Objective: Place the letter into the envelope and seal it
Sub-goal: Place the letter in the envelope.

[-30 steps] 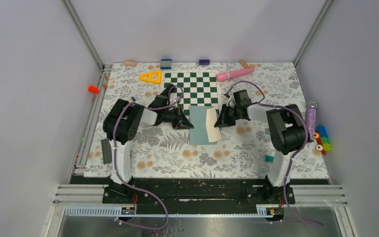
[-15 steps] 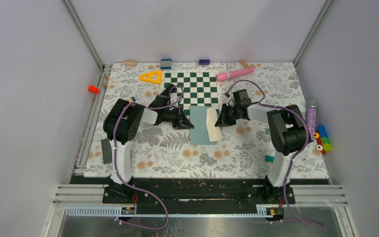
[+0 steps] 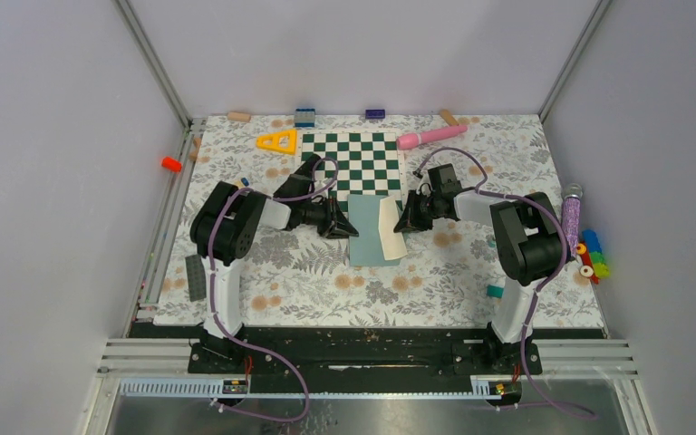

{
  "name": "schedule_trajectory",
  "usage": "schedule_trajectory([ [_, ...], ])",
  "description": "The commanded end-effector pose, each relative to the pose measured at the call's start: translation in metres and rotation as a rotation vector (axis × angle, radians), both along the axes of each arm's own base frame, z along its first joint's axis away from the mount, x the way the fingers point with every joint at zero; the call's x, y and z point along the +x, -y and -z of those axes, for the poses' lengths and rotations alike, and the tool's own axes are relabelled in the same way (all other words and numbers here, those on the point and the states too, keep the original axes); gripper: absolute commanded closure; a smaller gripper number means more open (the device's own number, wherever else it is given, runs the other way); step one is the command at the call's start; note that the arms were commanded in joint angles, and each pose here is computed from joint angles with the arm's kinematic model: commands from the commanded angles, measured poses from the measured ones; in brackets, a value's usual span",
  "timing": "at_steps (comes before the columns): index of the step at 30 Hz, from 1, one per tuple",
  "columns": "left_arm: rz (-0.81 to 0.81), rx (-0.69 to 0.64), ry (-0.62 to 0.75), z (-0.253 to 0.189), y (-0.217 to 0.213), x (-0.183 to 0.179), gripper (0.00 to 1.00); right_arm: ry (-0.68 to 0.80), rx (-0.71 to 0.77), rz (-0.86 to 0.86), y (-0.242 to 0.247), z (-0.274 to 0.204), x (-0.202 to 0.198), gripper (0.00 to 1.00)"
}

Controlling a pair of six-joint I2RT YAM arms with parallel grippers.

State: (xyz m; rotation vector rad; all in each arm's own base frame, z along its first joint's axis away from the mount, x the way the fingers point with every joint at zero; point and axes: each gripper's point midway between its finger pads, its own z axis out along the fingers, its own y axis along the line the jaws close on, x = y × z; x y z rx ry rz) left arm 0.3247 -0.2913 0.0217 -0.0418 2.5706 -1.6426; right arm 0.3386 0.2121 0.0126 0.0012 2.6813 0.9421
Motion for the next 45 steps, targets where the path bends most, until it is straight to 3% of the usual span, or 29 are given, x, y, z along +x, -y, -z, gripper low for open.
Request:
schedule_trajectory([
  [1,0.017,-0.024,0.044,-0.011,0.007,0.004,0.84,0.019,0.04,-0.012,-0.009,-0.013,0.005,1.0],
  [9,0.019,-0.025,0.036,-0.01,0.007,0.003,0.75,-0.007,0.065,-0.013,-0.012,-0.012,0.003,1.0],
  [18,0.019,-0.033,0.038,-0.014,0.008,0.003,0.81,0.015,0.046,0.03,-0.006,-0.018,0.01,1.0],
  [33,0.018,-0.059,0.051,-0.024,0.01,0.004,0.8,-0.063,0.15,0.046,-0.015,-0.018,0.009,1.0],
  [45,0.004,-0.043,0.045,-0.018,0.008,0.005,0.81,-0.078,0.114,0.035,-0.011,-0.005,0.003,1.0],
])
